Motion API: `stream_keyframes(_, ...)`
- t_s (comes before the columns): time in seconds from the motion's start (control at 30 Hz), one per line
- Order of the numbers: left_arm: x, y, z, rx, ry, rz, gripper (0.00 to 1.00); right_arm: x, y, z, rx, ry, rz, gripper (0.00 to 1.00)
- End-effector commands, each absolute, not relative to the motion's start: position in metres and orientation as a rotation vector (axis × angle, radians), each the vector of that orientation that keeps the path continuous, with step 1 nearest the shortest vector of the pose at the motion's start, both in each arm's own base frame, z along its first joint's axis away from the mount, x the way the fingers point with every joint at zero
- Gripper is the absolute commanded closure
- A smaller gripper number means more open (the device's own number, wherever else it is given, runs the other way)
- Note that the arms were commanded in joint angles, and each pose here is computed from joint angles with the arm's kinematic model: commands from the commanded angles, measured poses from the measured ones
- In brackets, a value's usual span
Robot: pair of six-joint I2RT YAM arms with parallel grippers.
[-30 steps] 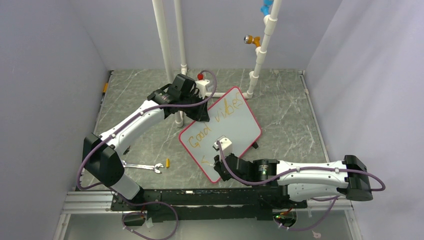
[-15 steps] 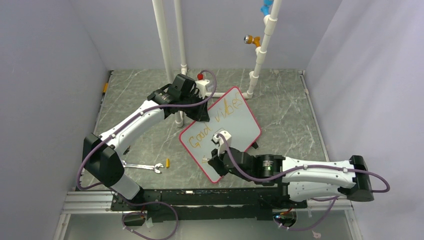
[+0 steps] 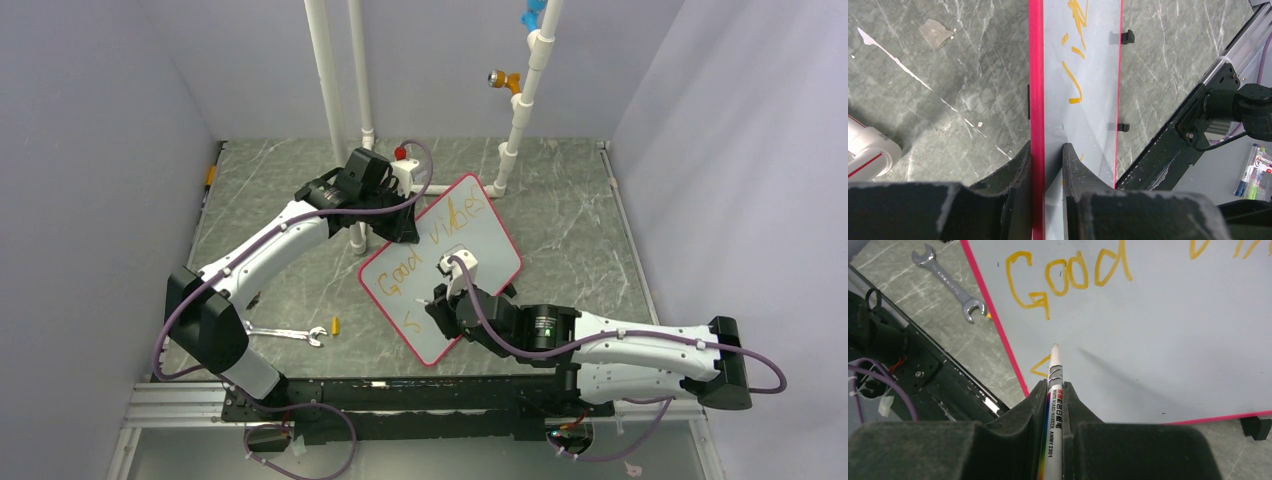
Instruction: Write a sentence on the whiteboard
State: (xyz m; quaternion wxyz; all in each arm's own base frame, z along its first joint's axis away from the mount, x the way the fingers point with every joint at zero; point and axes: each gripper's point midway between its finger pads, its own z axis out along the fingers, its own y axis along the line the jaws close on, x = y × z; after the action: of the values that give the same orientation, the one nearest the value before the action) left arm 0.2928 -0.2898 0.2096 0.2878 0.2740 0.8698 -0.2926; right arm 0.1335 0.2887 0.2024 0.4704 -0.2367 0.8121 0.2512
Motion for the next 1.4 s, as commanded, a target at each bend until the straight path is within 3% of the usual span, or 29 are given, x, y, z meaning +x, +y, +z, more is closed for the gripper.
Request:
stream_keyframes(0.0,0.319,-0.272,0.223,0.736,2.218,-0.598,1.0,0.145,0.291,0.209,-0.554,1.962,0.598,1.0)
stream_keyframes(0.33,0.319,-0.272,0.223,0.736,2.218,-0.598,1.0,0.148,0.297,0.203,-0.572,1.975,0.593,1.0)
stream_keyframes(1.07,0.32,-0.272,0.221,0.734,2.222,-0.596,1.0,0.127,0.269,0.123,-0.606,2.164,0.537,1.0)
stream_keyframes(1.37,0.319,-0.272,0.22,0.732,2.226,-0.599,1.0,0.14,0.268,0.136,-0.563,2.131,0.468,1.0)
